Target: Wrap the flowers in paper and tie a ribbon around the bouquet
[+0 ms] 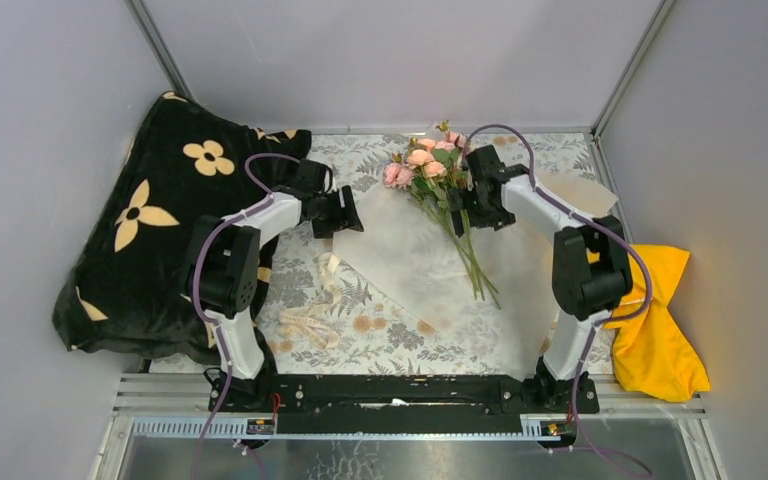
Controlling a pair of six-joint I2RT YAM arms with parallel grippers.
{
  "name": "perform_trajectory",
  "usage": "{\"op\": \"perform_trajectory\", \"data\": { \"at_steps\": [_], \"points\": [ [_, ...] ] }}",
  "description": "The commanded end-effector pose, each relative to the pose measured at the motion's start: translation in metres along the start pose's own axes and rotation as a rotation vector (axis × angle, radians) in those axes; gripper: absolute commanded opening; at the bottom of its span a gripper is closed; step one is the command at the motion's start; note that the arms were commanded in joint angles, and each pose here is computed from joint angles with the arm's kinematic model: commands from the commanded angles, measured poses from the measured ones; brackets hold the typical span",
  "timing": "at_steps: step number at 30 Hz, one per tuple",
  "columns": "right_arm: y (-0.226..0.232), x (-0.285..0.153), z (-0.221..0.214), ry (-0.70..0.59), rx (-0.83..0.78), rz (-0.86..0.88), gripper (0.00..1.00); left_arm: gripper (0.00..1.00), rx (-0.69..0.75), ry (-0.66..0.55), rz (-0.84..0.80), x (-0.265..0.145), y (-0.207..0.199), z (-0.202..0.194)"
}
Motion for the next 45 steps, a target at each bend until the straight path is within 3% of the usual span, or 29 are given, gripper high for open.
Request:
{"op": "perform_trajectory", "data": {
  "at_steps": [1,8,11,16,25,31,37,38,40,42,45],
  "points": [
    [0.024,-0.021,0.0,-0.115,0.05,0.114,1.0,0.66,0.024,-0.028,-0.11,-0.001,-0.026,0.007],
    [0.02,-0.034,-0.008,-0.142,0.068,0.09,1.0,0.25,0.063,0.0,-0.222,-0.032,-0.05,-0.004],
    [0.021,-0.031,-0.01,-0.129,0.067,0.094,1.0,0.0,0.102,-0.001,-0.239,-0.042,-0.056,-0.005],
    [0.026,-0.024,-0.011,-0.117,0.066,0.11,0.99,0.0,0.175,-0.048,-0.191,-0.053,-0.047,0.008],
    [0.059,-0.031,0.019,-0.148,-0.021,0.171,0.96,0.0,0.183,-0.331,-0.067,-0.08,0.0,0.109],
    [0.066,-0.058,0.007,-0.186,-0.025,0.187,0.96,0.0,0.224,-0.318,-0.057,-0.075,0.013,0.107],
    [0.086,-0.066,-0.046,-0.064,-0.066,0.207,0.94,0.0,0.273,-0.359,-0.027,-0.082,0.015,0.116],
    [0.088,-0.068,-0.056,-0.037,-0.072,0.205,0.94,0.02,0.291,-0.376,-0.031,-0.087,0.012,0.12],
    [0.092,-0.074,-0.071,-0.004,-0.074,0.213,0.94,0.36,0.333,-0.398,-0.033,-0.098,0.004,0.125],
    [0.097,-0.081,-0.082,0.009,-0.063,0.242,0.94,0.58,0.409,-0.412,-0.021,-0.114,-0.004,0.126],
    [0.109,-0.083,-0.097,0.004,-0.035,0.312,0.94,0.7,0.664,-0.414,0.04,-0.139,-0.024,0.102]
  ]
}}
Point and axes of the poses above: each gripper's point midway between its finger pads, its own x axis out along the fingers, its own y axis along the line the jaws close on, z = x × y, the point moved 1 cm from there along -x, back along the fingers, and after that the axes turned 13 degrees about -x, right-handed, at the moved point
